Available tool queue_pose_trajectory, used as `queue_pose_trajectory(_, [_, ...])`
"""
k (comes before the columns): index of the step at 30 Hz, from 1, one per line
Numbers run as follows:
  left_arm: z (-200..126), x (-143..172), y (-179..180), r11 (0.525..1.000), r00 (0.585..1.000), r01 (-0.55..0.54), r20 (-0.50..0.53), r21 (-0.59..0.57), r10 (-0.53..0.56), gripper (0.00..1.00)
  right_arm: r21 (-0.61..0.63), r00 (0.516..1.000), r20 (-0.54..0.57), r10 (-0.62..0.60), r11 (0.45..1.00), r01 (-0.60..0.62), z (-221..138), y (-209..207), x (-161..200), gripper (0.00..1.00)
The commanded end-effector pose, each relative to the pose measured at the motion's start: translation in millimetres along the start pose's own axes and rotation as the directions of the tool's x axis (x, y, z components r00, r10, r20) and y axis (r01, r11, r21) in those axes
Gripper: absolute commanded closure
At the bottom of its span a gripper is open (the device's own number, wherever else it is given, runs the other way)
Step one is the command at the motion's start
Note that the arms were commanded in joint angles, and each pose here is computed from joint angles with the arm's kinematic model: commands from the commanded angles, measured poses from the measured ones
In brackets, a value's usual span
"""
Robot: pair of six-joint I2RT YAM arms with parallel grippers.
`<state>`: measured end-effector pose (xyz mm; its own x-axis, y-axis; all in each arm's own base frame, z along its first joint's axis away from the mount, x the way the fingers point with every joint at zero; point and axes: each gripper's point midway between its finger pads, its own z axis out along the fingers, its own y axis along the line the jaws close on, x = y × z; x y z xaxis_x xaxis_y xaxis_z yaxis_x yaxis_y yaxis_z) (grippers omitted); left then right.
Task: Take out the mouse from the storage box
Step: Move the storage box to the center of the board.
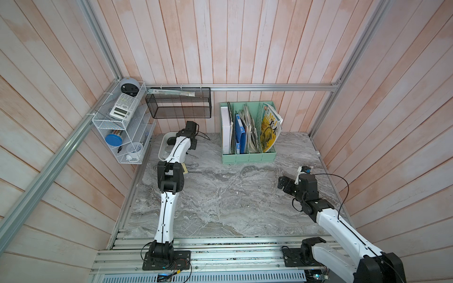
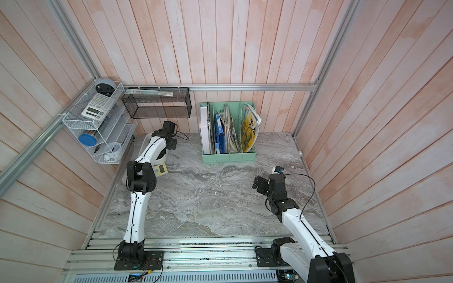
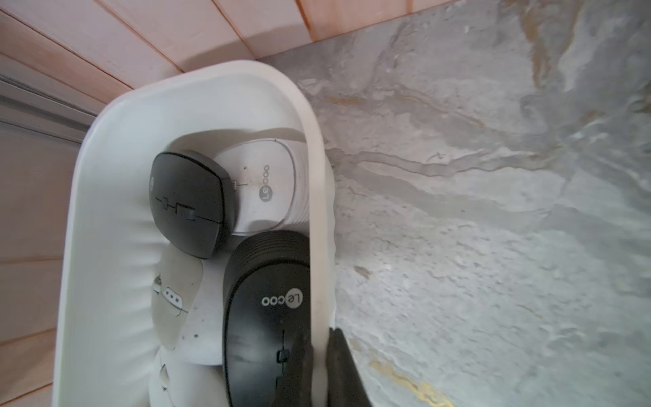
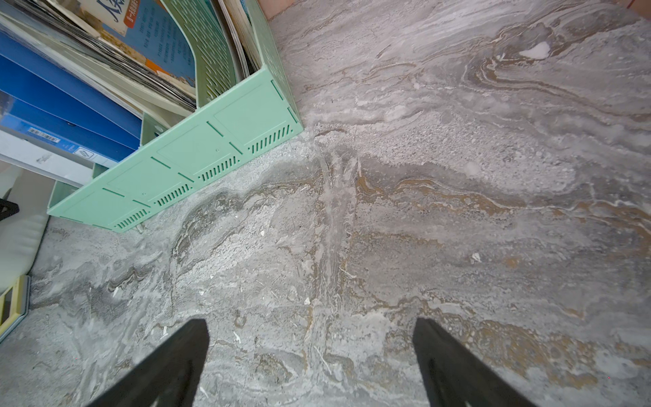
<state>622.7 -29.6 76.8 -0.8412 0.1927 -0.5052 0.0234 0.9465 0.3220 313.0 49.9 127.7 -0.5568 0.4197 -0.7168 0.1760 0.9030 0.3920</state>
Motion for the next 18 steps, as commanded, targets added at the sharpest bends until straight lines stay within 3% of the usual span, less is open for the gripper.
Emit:
queue_pose_trajectory(1, [2, 0, -34, 0.999, 1.000, -0.025, 0.007, 0.047, 0.025, 0.93, 0.010, 1.000, 0.007, 0.001, 1.000, -0.001, -1, -2, 1, 0.02])
queue_pose_trajectory(12, [-30, -12, -84, 0.994, 0.997, -0.059, 0.054, 0.090, 0.054, 1.00, 0.017, 1.000, 0.021, 0.001, 1.000, -0.001, -5, -3, -2, 0.02])
queue_pose_trajectory(18, [-36, 9, -93, 0.992, 1.000, 0.024, 0.009, 0.125, -0.025, 1.00, 0.017, 1.000, 0.022, 0.002, 1.000, -0.003, -5, -3, -2, 0.02])
